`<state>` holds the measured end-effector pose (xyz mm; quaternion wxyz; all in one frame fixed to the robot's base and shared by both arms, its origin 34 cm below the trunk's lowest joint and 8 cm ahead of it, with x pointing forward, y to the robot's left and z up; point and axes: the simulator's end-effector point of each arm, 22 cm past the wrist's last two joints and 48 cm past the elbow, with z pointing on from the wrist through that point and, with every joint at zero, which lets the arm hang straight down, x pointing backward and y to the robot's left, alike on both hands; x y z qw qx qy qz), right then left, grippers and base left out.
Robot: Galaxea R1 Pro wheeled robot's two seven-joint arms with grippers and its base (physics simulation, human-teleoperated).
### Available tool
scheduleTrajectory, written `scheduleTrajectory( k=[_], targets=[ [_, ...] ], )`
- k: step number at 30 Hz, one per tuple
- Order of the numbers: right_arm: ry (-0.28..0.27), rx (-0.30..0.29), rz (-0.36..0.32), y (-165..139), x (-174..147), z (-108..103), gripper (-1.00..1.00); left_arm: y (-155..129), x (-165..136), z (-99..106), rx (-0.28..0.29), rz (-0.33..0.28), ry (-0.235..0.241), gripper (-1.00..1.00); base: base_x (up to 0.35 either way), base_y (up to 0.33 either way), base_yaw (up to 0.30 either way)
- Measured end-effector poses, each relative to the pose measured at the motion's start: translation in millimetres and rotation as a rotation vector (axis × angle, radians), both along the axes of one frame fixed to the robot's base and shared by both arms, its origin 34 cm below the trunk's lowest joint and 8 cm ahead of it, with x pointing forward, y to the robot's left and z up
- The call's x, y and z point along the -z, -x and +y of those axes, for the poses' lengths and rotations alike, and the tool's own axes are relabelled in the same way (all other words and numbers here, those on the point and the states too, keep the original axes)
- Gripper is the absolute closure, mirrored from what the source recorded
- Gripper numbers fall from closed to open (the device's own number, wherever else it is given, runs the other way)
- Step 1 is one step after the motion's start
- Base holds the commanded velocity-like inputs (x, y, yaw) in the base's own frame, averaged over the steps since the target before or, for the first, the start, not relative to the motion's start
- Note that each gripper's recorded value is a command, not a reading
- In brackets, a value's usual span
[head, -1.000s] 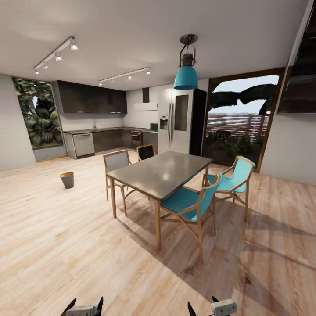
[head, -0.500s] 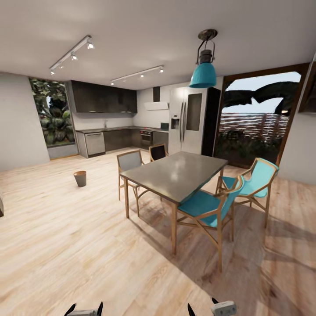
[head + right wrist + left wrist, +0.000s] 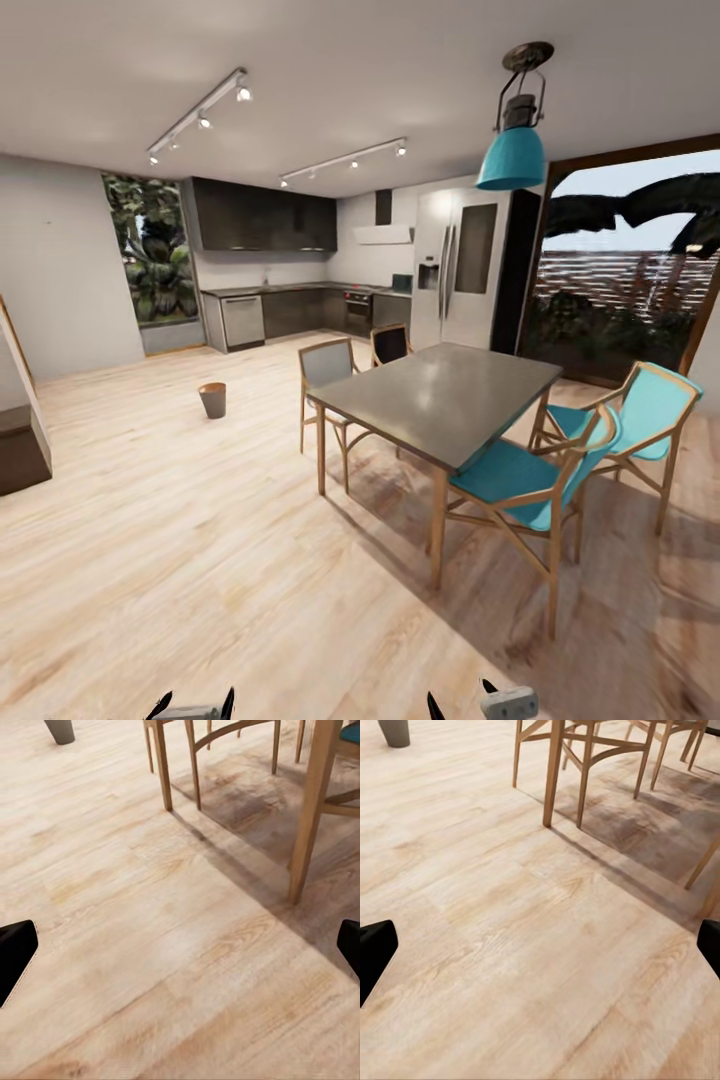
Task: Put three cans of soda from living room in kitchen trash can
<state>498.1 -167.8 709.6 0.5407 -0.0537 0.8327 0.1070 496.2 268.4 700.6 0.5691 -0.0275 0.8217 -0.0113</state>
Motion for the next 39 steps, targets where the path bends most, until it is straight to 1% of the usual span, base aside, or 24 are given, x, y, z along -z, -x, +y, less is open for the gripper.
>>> scheduleTrajectory(
  k=[11,39],
  targets=[
    [0.001,-0.002,0.013,1.6,4.8,0.3,-1.00,2.0,5.3,-0.3,0.001,0.015,0.000,-1.00,0.160,0.258,0.105],
    [0.010,0.002,0.014,0.2,5.9,-5.5,-1.00,-1.2,2.8,1.5,-0.001,0.008,0.005,-1.00,0.192,0.253,0.005]
  ],
)
